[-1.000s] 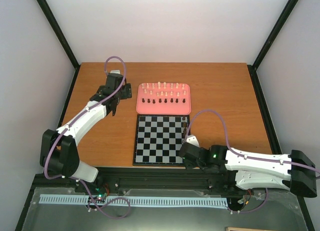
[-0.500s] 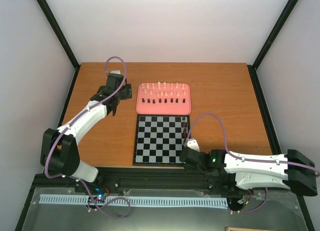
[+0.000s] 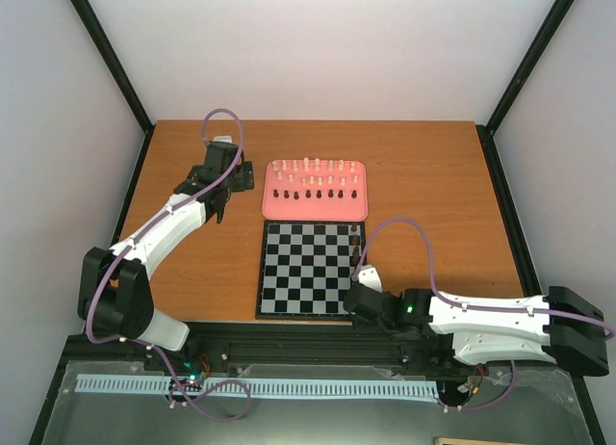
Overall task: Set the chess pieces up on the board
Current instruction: Place the chess piece on the chessboard.
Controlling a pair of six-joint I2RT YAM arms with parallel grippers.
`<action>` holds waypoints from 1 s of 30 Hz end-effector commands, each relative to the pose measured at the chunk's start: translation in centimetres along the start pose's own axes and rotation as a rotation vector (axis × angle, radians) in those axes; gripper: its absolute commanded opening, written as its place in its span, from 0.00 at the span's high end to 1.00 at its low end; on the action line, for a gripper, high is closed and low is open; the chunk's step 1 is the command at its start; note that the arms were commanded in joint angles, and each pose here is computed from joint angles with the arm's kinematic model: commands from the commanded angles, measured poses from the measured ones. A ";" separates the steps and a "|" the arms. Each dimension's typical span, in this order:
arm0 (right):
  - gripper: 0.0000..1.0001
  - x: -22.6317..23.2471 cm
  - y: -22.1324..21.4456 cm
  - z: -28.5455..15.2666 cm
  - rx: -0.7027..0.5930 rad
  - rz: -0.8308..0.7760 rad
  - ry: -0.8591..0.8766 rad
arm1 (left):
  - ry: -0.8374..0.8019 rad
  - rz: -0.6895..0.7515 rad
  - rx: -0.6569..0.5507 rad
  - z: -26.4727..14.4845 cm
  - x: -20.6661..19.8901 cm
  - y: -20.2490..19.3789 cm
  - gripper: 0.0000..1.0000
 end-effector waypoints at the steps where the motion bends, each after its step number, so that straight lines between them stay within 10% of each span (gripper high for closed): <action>1: 0.83 -0.1 0.2 0.5 -0.030 0.001 -0.021 | -0.012 -0.026 -0.047 -0.2 -0.4 1.7 0.00; 30: 0.65 -0.2 0.3 0.9 -0.021 -0.022 -0.048 | -0.008 -0.018 -0.038 0.2 -0.5 1.6 0.00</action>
Point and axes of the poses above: each gripper's point midway between its finger pads, its own z axis out along the fingers, its own x axis along the line the jaws close on, y = z × x, the point moved 1 cm from there along -z, back along the fingers, and after that the axes turned 5 degrees about -z, right-handed, at the moved point
